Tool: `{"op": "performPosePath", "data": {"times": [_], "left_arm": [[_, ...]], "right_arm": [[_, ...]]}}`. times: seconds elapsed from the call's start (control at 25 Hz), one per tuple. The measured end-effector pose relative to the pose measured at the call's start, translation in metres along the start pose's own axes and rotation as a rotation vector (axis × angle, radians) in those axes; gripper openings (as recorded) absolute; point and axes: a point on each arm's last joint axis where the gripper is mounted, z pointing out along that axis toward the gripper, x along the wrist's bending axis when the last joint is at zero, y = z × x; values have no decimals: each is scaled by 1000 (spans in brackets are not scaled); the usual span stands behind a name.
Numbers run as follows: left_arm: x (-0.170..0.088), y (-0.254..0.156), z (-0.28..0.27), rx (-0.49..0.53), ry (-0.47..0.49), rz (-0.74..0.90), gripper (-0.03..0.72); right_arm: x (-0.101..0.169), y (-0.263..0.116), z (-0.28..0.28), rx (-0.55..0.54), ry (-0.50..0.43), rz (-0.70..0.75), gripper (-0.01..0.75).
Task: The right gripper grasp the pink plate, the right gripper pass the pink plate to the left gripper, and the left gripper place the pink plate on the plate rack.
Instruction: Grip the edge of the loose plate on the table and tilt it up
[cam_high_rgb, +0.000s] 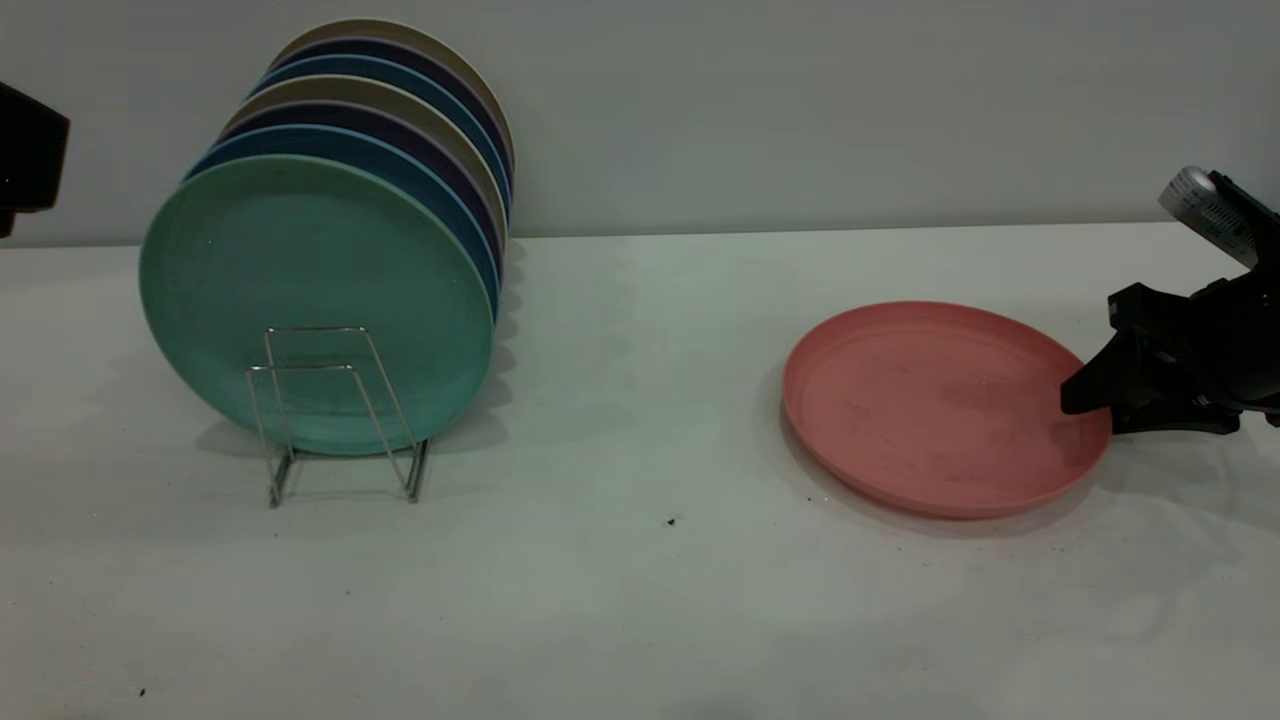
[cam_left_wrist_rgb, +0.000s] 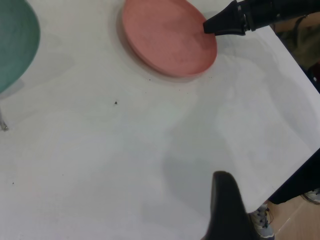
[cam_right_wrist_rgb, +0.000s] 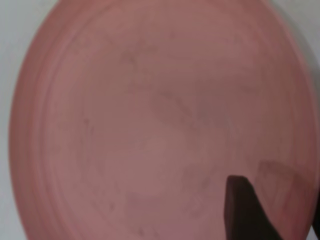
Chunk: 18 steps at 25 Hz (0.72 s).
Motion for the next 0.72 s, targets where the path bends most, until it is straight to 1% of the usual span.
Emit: {"op": "performPosePath", "data": {"times": [0.32,0.44,0.56,0.64,0.72], "left_arm": [[-1,0,0,5,-7,0,476],[-1,-1,0,10,-14,0,476],[-2,-1,0,13,-18,0,476],[-2,-1,0,13,-18,0,476],[-2,-1,0,13,-18,-11,476]], "right_arm": [[-8,-7,11,-1,-20,66,236],[-8,-7,12,-4,-17,76,169],[-9,-8,13,-1,-15,79,57],[-8,-8,13,-1,-11,82,20],[-7,-8,13,3,9,80,14]]}}
